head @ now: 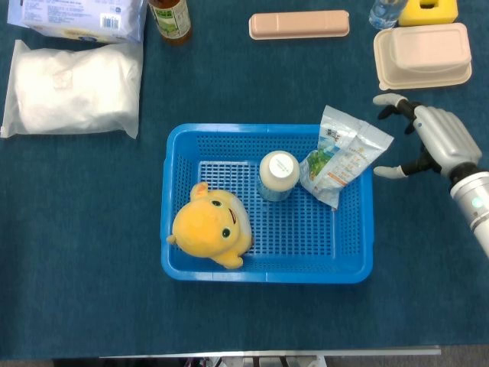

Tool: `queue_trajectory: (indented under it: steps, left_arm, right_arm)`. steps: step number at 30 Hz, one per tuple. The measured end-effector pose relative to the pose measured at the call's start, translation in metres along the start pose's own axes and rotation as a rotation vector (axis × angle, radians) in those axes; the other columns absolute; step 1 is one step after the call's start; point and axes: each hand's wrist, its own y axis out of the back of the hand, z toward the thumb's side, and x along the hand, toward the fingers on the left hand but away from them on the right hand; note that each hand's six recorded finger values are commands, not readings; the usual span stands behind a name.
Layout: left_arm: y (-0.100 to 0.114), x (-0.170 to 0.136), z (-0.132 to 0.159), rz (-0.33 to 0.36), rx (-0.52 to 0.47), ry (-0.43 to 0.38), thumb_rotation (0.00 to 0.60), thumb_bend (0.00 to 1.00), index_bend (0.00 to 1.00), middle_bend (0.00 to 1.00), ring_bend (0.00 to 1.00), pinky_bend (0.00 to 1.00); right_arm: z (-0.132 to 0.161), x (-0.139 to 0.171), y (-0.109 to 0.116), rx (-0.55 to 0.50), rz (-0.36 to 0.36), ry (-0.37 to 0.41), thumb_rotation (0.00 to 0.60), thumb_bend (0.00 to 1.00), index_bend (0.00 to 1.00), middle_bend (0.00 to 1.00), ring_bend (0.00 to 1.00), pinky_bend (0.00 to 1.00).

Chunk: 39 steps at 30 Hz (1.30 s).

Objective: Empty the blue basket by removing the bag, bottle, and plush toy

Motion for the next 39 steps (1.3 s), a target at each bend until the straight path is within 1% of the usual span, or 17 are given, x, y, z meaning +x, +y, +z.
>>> queue_trajectory:
  steps: [10,17,21,32,39]
  left_arm:
    - [0.0,-0.001,-0.001,-0.001,-0.003,0.003,0.6,0.35,0.28,0.18,0.19,0.42]
    - [-0.001,-0.002,-0.002,-0.003,-0.006,0.006,0.6,0.35,0.28,0.18,0.19,0.42]
    - [-0.001,-0.002,-0.003,-0.003,-0.008,0.006,0.6,0.35,0.28,0.18,0.19,0.42]
    - [-0.002,-0.003,-0.003,-0.006,-0.011,0.007,0.6,0.35,0.28,0.18,0.19,0.42]
    - [-0.001,-0.003,-0.003,-0.004,-0.013,0.007,0.6,0.35,0.28,0.18,0.19,0.42]
  right_arm:
    - [0.0,-0.005,-0.002,-0.004,0.002,-0.005,0.6,0.14,0.3,0.41,0.31,0.39]
    - [0.004,-0.01,-0.003,0.003,-0.006,0.004,0.6,0.2,0.33,0.43,0.34,0.39]
    - [0.006,-0.012,-0.004,0.002,-0.009,0.008,0.6,0.24,0.36,0.46,0.37,0.4]
    - [0.012,-0.016,-0.007,0.002,0.007,0.016,0.6,0.32,0.41,0.49,0.41,0.41]
    - [0.013,-0.016,-0.008,0.002,0.011,0.012,0.6,0.39,0.43,0.52,0.44,0.42]
